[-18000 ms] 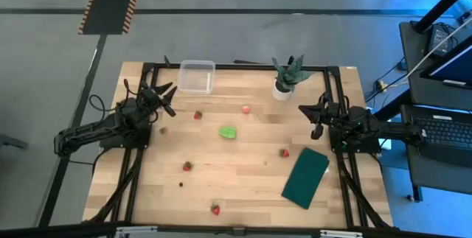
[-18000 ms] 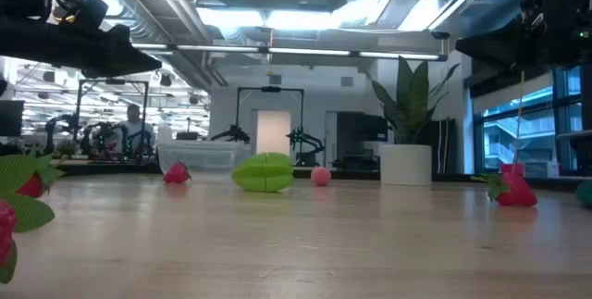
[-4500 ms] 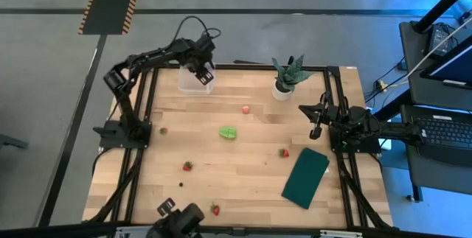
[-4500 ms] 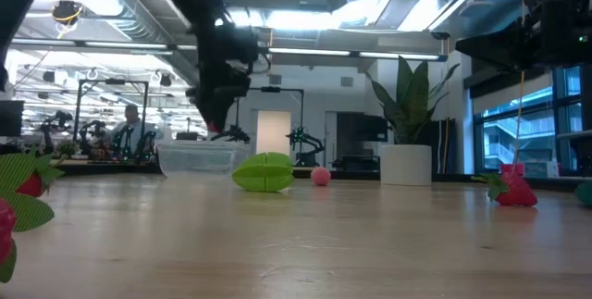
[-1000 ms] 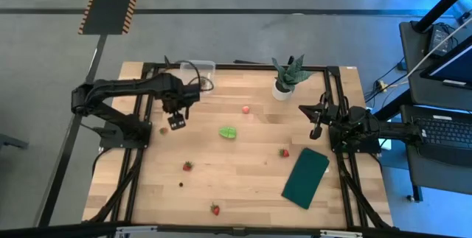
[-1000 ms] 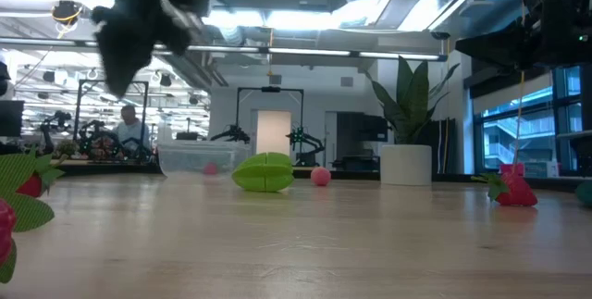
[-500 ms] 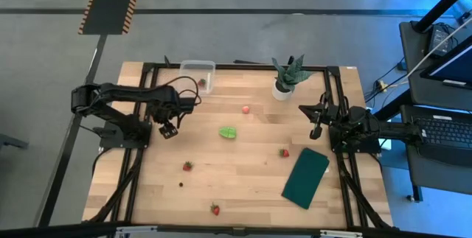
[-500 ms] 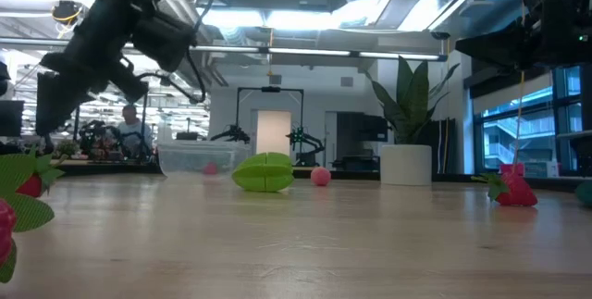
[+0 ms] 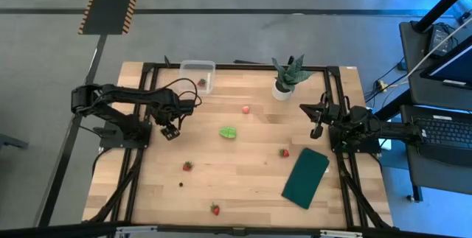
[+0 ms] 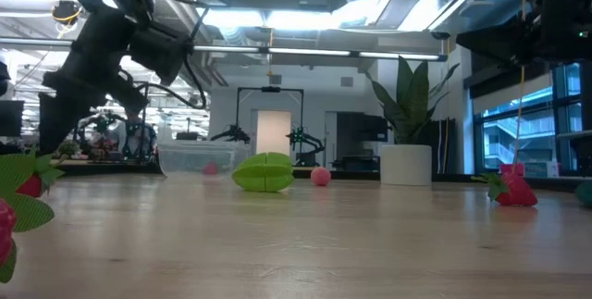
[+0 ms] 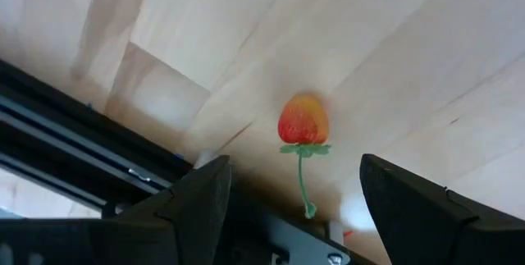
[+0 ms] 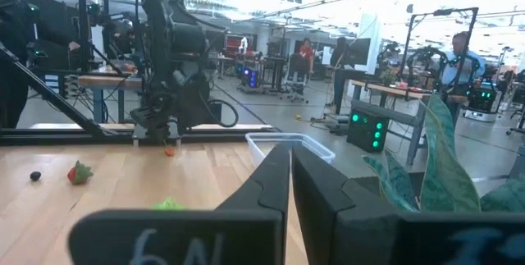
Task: Pick and placing Produce into tupperware
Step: Put the red strawberry into the transparent container
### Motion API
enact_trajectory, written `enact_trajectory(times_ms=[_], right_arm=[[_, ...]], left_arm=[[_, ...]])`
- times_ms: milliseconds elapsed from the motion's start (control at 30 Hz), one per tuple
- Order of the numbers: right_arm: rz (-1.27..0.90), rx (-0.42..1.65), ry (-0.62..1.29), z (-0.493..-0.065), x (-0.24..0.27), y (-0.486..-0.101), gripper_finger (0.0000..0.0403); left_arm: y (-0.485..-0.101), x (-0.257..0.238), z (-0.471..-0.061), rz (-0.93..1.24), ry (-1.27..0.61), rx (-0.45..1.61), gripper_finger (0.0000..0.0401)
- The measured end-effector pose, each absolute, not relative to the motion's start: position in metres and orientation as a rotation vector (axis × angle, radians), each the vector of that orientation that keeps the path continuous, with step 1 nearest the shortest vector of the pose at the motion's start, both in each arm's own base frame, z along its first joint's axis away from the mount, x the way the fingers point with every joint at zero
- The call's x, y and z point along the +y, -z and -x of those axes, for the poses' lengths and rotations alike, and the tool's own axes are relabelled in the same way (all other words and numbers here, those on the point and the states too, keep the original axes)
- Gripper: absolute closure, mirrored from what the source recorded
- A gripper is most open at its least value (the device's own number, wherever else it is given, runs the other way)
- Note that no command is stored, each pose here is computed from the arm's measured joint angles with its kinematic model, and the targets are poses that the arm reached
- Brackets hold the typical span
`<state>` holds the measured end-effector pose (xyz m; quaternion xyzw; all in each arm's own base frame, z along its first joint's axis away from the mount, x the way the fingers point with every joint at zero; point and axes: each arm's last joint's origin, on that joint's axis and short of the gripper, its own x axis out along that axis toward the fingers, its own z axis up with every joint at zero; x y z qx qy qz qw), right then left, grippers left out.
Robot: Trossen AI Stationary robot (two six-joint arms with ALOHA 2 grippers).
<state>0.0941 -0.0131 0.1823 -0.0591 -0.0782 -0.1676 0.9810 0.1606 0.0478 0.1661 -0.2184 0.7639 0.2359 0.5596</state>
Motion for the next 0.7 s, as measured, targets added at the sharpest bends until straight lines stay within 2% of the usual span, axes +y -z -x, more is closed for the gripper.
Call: enact_trajectory(times_ms=[700], right_arm=[[0.115,-0.159,0.337,-0.094,-0.013,-0.182,0.0381]], left_arm=[[-0.143,0.044,-0.152,0.571,-0.568,1.767,0.0138]])
